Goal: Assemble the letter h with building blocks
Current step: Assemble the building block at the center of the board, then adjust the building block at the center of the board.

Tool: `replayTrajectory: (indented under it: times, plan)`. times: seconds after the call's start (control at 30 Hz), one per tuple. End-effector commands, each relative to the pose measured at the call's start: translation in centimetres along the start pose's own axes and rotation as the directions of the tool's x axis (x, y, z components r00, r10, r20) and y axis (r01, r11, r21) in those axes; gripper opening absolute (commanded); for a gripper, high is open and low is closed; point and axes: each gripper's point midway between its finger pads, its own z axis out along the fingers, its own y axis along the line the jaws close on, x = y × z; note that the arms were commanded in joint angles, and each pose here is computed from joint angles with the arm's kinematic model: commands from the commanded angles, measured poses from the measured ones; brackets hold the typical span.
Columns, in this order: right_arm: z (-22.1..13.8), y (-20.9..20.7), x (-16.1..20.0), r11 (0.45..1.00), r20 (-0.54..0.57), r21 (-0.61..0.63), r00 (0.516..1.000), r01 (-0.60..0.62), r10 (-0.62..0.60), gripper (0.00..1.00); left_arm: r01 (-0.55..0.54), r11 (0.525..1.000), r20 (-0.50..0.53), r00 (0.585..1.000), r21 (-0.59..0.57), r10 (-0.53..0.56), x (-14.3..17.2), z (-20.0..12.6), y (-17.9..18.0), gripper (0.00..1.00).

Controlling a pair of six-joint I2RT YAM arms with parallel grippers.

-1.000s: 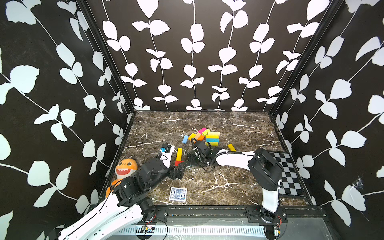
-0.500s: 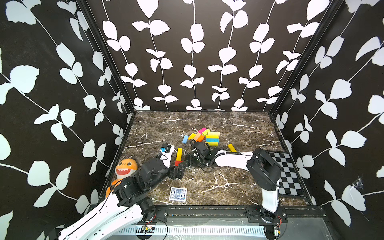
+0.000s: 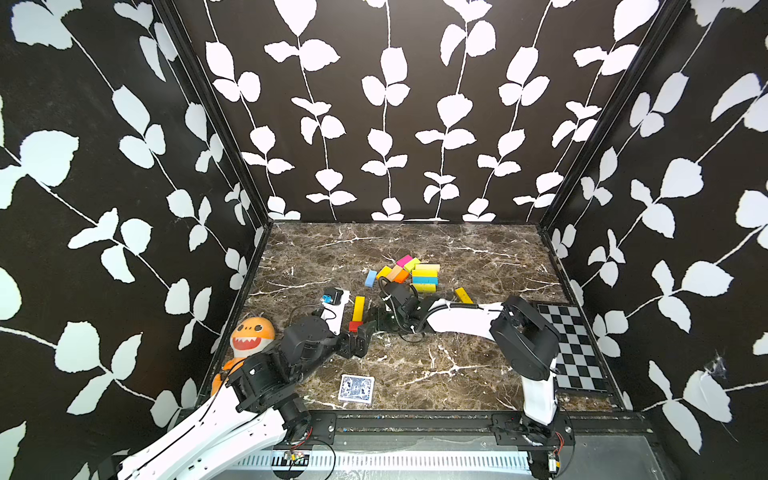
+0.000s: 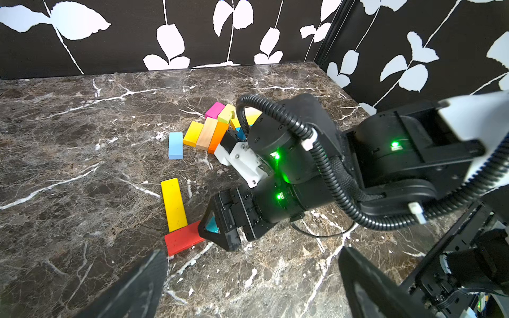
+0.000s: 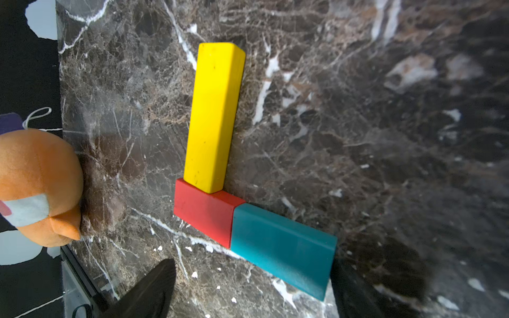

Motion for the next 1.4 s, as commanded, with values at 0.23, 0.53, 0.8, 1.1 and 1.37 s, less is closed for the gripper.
replayTrajectory:
  times: [0.23, 0.53, 0.8, 1.1, 1.37]
  plan:
    - [-3.0, 1.2, -3.2, 0.998, 0.133, 0.012, 0.990, 0.055, -0.056, 0.91, 0.003, 1.000, -0.009, 1.000, -0.015, -0.003, 0.3, 0.5, 0.2, 0.99]
    - [-7.6, -4.8, -4.4, 0.996, 0.210, 0.085, 0.977, 0.007, -0.025, 0.90, -0.016, 0.990, -0.110, 0.994, -0.138, 0.000, 2.0, 2.9, 1.7, 0.99]
    - [-8.4, -4.6, -4.3, 0.997, 0.192, 0.002, 0.979, 0.072, -0.071, 0.90, 0.145, 0.971, -0.259, 0.947, -0.188, -0.191, 4.5, 8.7, 3.8, 0.99]
    - [-4.4, 3.0, -6.2, 0.963, 0.116, -0.159, 0.972, 0.220, -0.203, 0.89, 0.140, 0.976, -0.019, 0.989, -0.167, -0.145, -1.6, 3.3, 4.0, 0.99]
    - [-0.2, 6.6, -8.3, 0.956, 0.089, -0.200, 0.976, 0.213, -0.199, 0.88, 0.149, 0.982, 0.012, 0.989, -0.118, -0.149, -1.6, 1.0, 3.6, 0.99]
